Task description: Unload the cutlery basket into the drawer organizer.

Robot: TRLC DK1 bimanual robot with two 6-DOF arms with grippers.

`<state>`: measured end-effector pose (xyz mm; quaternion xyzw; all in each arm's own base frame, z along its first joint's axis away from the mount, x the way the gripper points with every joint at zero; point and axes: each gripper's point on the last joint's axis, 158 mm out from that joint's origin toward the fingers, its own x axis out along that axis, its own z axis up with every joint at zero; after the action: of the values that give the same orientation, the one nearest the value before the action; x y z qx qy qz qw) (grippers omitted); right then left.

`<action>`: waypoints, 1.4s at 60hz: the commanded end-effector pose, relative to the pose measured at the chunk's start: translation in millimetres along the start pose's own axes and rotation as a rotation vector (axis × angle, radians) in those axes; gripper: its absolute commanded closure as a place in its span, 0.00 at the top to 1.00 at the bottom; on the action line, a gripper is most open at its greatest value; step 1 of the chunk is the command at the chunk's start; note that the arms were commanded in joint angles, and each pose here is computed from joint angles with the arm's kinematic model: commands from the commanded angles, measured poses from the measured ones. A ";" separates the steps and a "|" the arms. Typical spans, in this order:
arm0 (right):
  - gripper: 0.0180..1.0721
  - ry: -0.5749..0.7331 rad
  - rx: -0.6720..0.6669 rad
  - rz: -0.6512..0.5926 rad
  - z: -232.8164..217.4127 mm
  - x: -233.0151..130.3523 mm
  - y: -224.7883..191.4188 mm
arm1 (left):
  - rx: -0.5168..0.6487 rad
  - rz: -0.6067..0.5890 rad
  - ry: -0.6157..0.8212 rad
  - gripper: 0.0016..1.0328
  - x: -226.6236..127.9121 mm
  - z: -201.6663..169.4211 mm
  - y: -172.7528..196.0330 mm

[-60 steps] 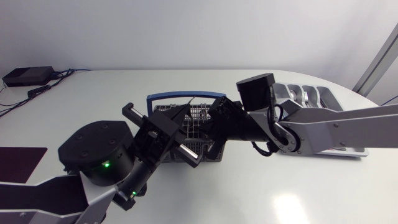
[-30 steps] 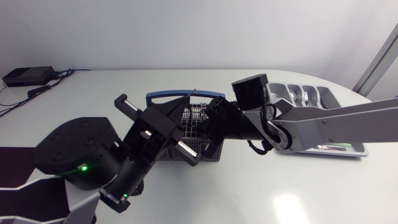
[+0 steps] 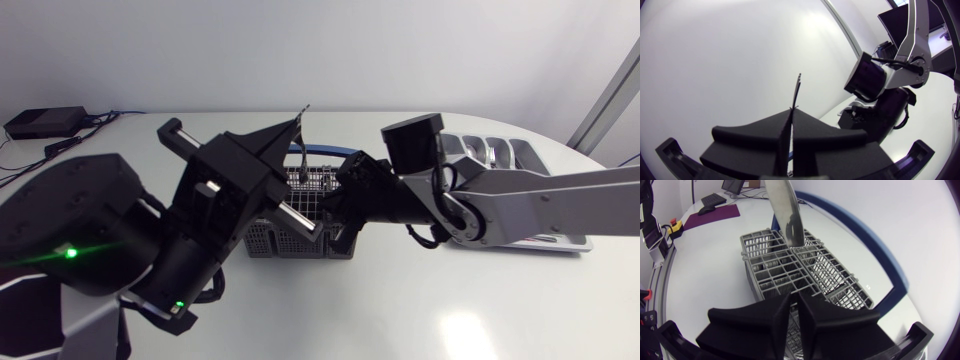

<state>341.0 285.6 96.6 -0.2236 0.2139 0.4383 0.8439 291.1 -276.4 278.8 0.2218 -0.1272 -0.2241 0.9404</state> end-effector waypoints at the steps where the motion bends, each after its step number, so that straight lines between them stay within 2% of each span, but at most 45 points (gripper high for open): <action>1: 0.43 -0.032 -0.024 -0.024 9.8 -23.2 0.4 | -0.023 0.036 -0.042 0.06 1.7 28.7 16.3; 5: 0.51 -0.055 -0.032 -0.034 16.4 -38.0 2.0 | -0.045 0.027 -0.027 0.06 3.1 30.3 16.9; 9: 0.56 -0.080 -0.039 -0.055 23.1 -56.7 2.2 | -0.075 0.015 0.000 0.06 6.8 30.4 17.1; 21: 0.57 -0.146 -0.034 -0.098 36.5 -106.5 3.2 | -0.184 -0.030 0.062 0.06 17.4 31.9 11.9; 30: 0.57 -0.184 -0.009 -0.119 42.1 -125.0 1.3 | -0.256 -0.082 0.088 0.06 26.5 31.8 -0.6; 44: 0.57 -0.210 0.033 -0.122 47.5 -130.4 -1.6 | -0.311 -0.155 0.136 0.06 36.7 27.9 -20.3; 61: 0.57 -0.219 0.097 -0.091 55.4 -119.6 -2.6 | -0.405 -0.282 0.171 0.06 43.7 21.4 -32.4; 84: 0.57 -0.226 0.139 -0.085 66.1 -112.4 -9.6 | -0.459 -0.367 0.234 0.06 47.3 9.0 -46.4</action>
<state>294.0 243.0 201.7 -0.1414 0.1460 0.4139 0.8873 305.2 -335.7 255.8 0.0713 0.0820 -0.3861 0.9160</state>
